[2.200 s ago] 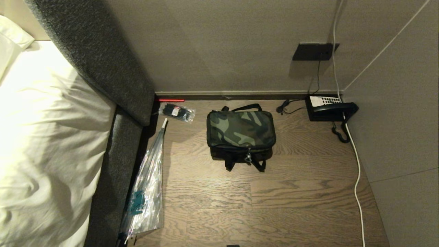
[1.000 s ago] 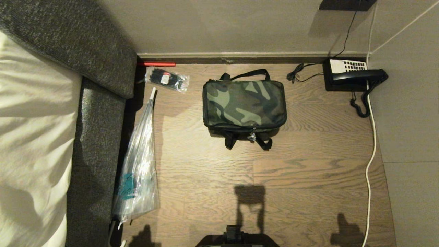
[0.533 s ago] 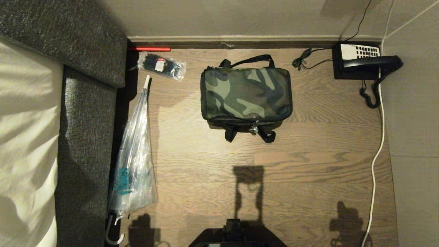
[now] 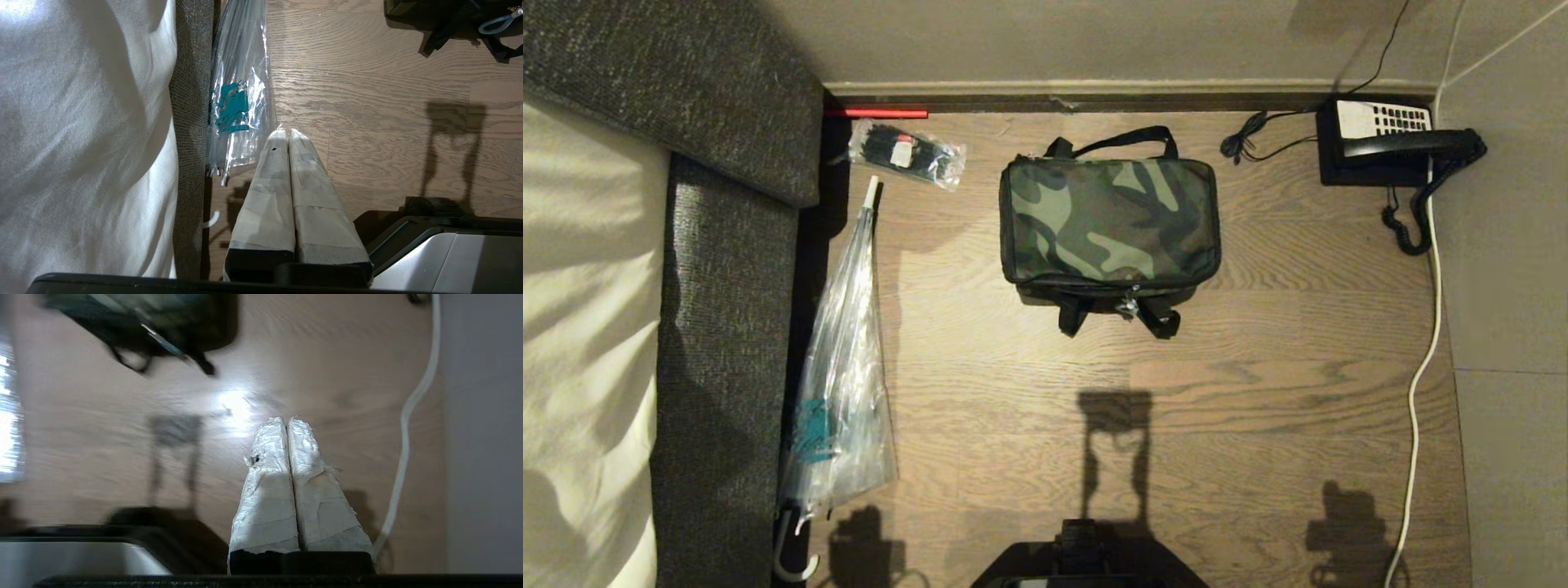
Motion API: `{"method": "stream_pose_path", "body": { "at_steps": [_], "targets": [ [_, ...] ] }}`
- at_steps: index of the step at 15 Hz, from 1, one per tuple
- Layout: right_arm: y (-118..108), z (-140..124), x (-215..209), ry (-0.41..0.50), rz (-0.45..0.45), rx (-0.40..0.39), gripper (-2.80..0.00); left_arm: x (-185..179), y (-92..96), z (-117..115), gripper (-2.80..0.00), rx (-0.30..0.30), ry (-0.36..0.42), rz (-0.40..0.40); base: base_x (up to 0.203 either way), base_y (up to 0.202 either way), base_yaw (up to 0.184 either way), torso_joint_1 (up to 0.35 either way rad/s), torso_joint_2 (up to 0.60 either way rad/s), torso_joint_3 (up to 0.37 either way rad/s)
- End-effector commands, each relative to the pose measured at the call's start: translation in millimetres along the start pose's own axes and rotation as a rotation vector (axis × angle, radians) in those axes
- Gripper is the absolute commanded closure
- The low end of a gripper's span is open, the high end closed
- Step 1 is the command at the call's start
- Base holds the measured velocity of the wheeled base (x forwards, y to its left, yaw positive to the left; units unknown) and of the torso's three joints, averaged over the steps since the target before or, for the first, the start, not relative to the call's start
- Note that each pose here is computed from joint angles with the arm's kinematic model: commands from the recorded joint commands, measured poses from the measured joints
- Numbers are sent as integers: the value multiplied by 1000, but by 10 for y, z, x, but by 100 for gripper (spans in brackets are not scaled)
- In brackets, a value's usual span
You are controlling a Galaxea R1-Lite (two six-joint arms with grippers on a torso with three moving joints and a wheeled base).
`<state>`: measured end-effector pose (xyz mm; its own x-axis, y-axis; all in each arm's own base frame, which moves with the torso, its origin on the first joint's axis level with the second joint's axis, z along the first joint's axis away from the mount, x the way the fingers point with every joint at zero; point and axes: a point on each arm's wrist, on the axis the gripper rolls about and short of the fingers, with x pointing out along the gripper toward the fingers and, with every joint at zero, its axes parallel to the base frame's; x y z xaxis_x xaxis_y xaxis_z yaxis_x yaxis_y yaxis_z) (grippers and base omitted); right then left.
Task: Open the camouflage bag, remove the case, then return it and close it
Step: Open the top of the storage box
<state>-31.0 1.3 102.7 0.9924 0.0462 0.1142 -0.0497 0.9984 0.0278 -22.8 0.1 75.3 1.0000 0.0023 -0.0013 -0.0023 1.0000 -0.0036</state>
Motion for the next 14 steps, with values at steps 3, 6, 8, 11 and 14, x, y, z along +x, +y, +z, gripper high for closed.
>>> {"method": "stream_pose_path", "body": {
  "at_steps": [3, 6, 8, 11, 14],
  "targets": [
    [72, 661, -437, -10, 122, 63, 0, 1, 0, -5, 0, 0, 2, 1, 0, 0, 0, 0, 0, 0],
    [91, 627, -498, 84, 191, 110, 0, 1, 0, -5, 0, -1, 2, 1, 0, 0, 0, 0, 0, 0],
    [92, 553, -467, 126, 213, 125, 0, 1, 0, -5, 0, 1, 2, 1, 0, 0, 0, 0, 0, 0],
    [95, 548, -471, 136, 223, 128, 0, 0, 0, 0, 0, 0, 0, 1, 0, 0, 0, 0, 0, 0],
    [99, 590, -488, 111, 235, 123, 0, 1, 0, -5, 0, -1, 2, 1, 0, 0, 0, 0, 0, 0]
  ]
}}
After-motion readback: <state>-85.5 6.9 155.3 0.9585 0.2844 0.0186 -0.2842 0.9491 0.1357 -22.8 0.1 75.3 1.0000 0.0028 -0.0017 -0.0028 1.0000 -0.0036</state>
